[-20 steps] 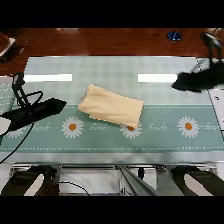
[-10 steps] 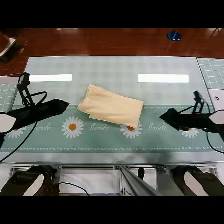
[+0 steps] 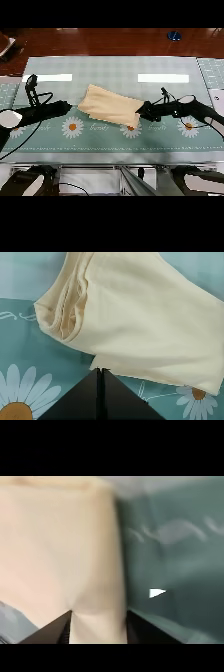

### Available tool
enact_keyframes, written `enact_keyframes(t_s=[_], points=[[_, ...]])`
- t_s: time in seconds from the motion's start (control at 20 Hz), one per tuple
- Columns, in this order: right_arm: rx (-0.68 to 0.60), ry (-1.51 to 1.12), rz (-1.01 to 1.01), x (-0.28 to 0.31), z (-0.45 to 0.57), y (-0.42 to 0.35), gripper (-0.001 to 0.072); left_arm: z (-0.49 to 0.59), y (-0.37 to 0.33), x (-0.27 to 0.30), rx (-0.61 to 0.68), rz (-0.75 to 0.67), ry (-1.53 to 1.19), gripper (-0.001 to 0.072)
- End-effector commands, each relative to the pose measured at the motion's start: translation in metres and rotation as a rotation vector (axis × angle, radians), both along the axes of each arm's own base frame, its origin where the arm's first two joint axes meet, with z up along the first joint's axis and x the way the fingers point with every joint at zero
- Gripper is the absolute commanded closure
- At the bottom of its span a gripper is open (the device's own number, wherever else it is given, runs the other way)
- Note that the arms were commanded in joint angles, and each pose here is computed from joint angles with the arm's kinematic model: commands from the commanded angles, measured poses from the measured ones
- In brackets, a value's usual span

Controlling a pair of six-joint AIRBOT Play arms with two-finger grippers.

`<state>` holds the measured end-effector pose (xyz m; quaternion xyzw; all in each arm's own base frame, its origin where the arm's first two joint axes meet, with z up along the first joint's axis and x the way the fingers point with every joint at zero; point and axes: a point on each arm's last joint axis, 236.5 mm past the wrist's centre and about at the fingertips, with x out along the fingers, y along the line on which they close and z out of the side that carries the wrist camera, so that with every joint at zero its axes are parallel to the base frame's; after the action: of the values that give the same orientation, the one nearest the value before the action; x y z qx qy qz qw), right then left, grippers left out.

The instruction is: Fold the shirts.

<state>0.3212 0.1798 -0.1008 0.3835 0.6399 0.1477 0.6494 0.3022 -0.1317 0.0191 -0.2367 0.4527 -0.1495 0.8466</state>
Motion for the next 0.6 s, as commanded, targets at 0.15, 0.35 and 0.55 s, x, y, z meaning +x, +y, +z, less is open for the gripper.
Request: enact_keyframes(t_s=[0.15,0.35,0.55], points=[[0.063,-0.107,0.241,0.033,0.024,0.051,0.0691,-0.002,0.000,0.000,0.000,-0.001,0.006,0.0689],[-0.145,-0.294,0.274,0.101,0.095,0.024,0.0691,-0.005,-0.001,-0.001,0.009,-0.015,0.009,0.0689],[-0.280,-0.490,0.275,0.147,0.211,0.001,0.0691,-0.013,-0.005,-0.010,0.009,-0.040,0.060,0.0689]])
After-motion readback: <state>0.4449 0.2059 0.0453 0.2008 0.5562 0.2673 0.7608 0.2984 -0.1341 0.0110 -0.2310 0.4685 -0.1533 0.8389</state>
